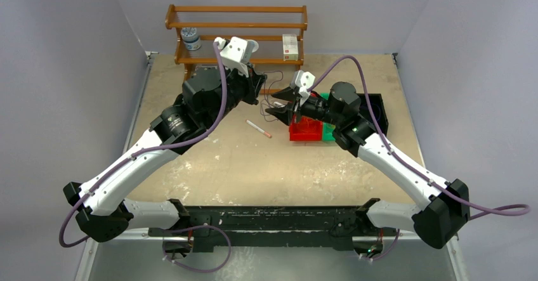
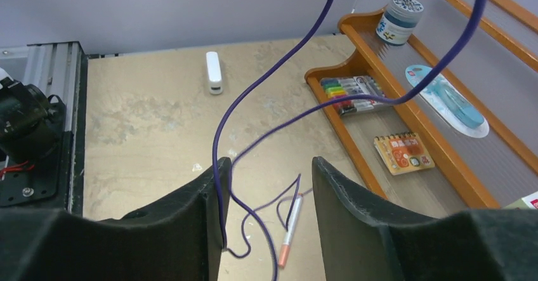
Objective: Untangle the cables
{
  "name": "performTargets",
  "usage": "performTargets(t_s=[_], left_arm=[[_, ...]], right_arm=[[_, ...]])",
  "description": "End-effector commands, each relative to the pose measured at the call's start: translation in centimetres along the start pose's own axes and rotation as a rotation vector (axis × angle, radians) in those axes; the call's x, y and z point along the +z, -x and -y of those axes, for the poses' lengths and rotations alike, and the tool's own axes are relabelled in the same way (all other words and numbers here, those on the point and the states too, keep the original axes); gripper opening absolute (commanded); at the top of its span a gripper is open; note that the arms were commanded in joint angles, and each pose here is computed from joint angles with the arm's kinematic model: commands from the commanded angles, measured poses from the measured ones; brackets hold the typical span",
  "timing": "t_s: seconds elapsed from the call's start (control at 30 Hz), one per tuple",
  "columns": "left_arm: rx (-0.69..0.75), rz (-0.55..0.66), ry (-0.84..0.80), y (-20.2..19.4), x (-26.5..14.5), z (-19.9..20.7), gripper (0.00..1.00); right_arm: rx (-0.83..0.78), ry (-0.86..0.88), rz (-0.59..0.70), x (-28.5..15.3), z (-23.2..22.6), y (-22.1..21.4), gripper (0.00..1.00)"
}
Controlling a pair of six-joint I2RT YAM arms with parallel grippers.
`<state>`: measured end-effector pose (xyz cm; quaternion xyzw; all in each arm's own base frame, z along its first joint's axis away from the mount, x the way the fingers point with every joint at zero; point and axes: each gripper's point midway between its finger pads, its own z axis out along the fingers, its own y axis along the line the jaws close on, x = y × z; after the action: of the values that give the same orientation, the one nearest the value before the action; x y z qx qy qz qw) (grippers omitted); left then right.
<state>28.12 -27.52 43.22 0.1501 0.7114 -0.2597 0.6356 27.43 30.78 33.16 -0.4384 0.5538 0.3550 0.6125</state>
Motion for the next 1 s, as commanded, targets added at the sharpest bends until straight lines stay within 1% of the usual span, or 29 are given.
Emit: performTargets(t_s=[0.0, 0.1, 0.33, 0.43, 0.47, 0.5, 0.53, 0.6, 0.73, 0.83, 0.97], left_arm=[[0.008, 0.049, -0.007, 1.2, -0.3, 0.0, 0.00], [0.009, 0.051, -0.003, 1.3, -0.3, -0.1, 0.00], [0.007, 0.057, 0.019, 1.2, -0.4, -0.5, 0.00], [0.001, 0.059, 0.050, 1.1, -0.4, -1.1, 0.00], [-0.001, 0.059, 0.057, 1.0, -0.4, -1.2, 0.00], [-0.002, 0.056, 0.066, 0.9, -0.3, -1.4, 0.06], [-0.004, 0.054, 0.071, 0.7, -0.3, -1.4, 0.16], [-0.004, 0.042, 0.077, 0.3, -0.1, -1.5, 0.24], [-0.012, 0.030, 0.076, -0.3, 0.2, -1.4, 0.42], [-0.012, 0.028, 0.079, -0.6, 0.3, -1.5, 0.51], [0.001, 0.013, 0.112, -1.4, 0.5, -2.2, 0.56]], right_arm=[[-0.049, -0.003, 0.047, 0.0, 0.2, 2.5, 0.49], [-0.048, -0.014, 0.038, -0.1, 0.4, 2.2, 0.40], [-0.041, -0.079, 0.037, -0.5, 1.3, 2.4, 0.09], [-0.009, -0.094, 0.043, -1.0, 1.1, 2.4, 0.00], [0.001, -0.117, 0.059, -1.3, 1.3, 2.8, 0.00], [0.008, -0.149, 0.075, -1.7, 1.6, 3.2, 0.00], [0.026, -0.189, 0.088, -2.1, 2.1, 3.6, 0.00], [0.046, -0.273, 0.096, -2.9, 3.2, 4.1, 0.00], [0.090, -0.498, 0.059, -4.9, 6.8, 4.1, 0.00], [0.123, -0.661, 0.033, -7.1, 9.7, 3.6, 0.00], [0.190, -0.833, 0.004, -11.0, 13.8, 2.5, 0.00]])
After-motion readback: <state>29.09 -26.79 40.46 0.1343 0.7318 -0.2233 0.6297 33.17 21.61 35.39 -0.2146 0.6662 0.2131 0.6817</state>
